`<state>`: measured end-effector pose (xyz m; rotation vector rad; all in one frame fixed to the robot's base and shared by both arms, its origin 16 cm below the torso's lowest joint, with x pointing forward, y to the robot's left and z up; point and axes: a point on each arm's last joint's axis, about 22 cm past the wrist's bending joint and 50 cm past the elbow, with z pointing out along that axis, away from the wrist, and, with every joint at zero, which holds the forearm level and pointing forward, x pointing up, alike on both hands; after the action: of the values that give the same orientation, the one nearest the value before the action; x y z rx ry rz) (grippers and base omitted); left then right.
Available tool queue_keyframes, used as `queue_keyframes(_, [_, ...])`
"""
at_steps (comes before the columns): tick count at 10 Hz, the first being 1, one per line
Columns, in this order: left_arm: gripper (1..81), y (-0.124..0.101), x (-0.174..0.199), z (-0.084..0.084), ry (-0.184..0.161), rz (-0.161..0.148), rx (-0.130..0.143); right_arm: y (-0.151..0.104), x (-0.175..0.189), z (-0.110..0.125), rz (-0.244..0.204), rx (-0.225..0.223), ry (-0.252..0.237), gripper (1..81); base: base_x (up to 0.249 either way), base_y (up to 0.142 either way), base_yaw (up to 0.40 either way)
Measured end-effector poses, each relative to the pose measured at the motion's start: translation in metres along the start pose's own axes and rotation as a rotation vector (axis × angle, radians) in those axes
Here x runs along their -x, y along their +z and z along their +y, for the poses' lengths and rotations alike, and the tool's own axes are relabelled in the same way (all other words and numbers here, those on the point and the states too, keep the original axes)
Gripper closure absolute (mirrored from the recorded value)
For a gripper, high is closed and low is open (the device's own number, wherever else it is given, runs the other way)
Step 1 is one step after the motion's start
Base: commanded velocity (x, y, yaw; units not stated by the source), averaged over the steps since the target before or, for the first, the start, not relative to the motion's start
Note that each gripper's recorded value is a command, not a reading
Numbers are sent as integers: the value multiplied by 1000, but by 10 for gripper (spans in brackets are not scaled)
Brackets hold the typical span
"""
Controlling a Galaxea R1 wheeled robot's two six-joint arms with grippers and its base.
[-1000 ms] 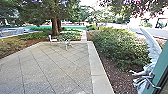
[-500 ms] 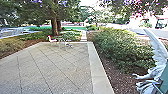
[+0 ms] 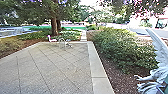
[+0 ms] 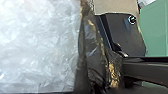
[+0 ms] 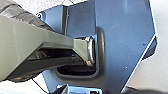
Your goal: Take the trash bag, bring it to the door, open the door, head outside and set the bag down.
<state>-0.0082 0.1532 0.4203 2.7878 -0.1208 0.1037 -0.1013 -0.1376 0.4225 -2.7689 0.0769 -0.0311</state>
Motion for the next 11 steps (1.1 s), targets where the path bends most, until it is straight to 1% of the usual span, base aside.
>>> queue_keyframes(2, [811, 0, 9, 0, -3, -10, 0, 0, 2, 0, -2, 0, 0, 10, 0, 0, 0])
queue_keyframes(3, [811, -1, 9, 0, -7, -7, -1, 0, 2, -1, -3, -1, -4, 10, 0, 0, 0])
queue_keyframes(4, [811, -1, 8, -1, -22, 4, -3, 0, 1, 0, -12, -1, -20, 10, 0, 0, 0])
queue_keyframes(5, [811, -2, 10, -3, -49, 17, -7, 0, 0, 0, -26, -2, -47, 10, 0, 0, 0])
queue_keyframes(10, [811, -8, 43, -8, -213, 69, -27, 0, -24, 3, -91, -4, -211, 10, 0, 0, 0])
queue_keyframes(11, [811, -9, 50, -12, -243, 78, -33, 0, -29, 4, -101, -3, -240, 10, 0, 0, 0])
